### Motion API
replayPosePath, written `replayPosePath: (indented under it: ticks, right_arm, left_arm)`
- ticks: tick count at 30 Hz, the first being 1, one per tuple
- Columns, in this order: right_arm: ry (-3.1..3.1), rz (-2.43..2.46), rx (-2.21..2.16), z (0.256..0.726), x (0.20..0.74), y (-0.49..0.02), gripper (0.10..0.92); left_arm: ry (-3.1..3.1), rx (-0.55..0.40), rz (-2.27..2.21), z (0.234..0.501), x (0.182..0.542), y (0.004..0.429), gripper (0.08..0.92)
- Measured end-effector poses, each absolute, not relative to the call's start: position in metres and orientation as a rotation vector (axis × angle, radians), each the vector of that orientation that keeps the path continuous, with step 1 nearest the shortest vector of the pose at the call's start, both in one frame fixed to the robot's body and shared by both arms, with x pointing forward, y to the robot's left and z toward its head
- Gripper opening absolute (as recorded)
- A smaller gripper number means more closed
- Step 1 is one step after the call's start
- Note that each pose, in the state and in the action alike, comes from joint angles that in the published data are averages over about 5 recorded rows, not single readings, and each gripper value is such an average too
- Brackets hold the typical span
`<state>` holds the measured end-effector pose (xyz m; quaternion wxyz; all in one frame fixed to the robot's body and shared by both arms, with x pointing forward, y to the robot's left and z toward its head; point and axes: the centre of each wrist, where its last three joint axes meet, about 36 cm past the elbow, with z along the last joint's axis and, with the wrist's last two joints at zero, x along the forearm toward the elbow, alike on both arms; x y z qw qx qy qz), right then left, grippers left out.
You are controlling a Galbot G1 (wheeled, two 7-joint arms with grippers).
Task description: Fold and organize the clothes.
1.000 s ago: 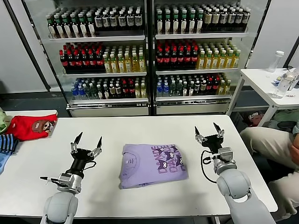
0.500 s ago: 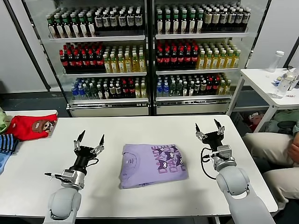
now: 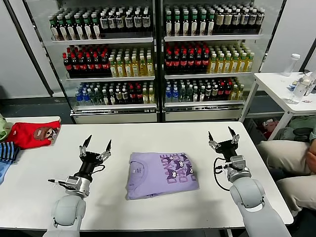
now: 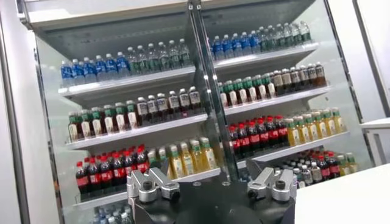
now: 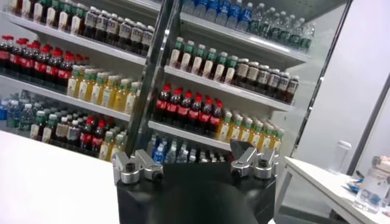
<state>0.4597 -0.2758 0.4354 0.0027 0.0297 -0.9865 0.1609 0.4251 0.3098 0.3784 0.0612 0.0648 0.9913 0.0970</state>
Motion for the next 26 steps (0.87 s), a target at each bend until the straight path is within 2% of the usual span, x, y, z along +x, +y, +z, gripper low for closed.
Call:
replayPosePath:
  ticks: [12,26]
  right_arm:
    - [-3.106,0.594,0.012,0.431,0.456,-0.283,0.823]
    - [-3.136,0.661,-0.013,0.424,0.450,-0.282,0.823]
  left_arm:
    - [3.000,0.232,0.326,0.380,0.430,0.319,0.823]
    - [2.972,0.230,0.319,0.382,0.438,0.316,0.823]
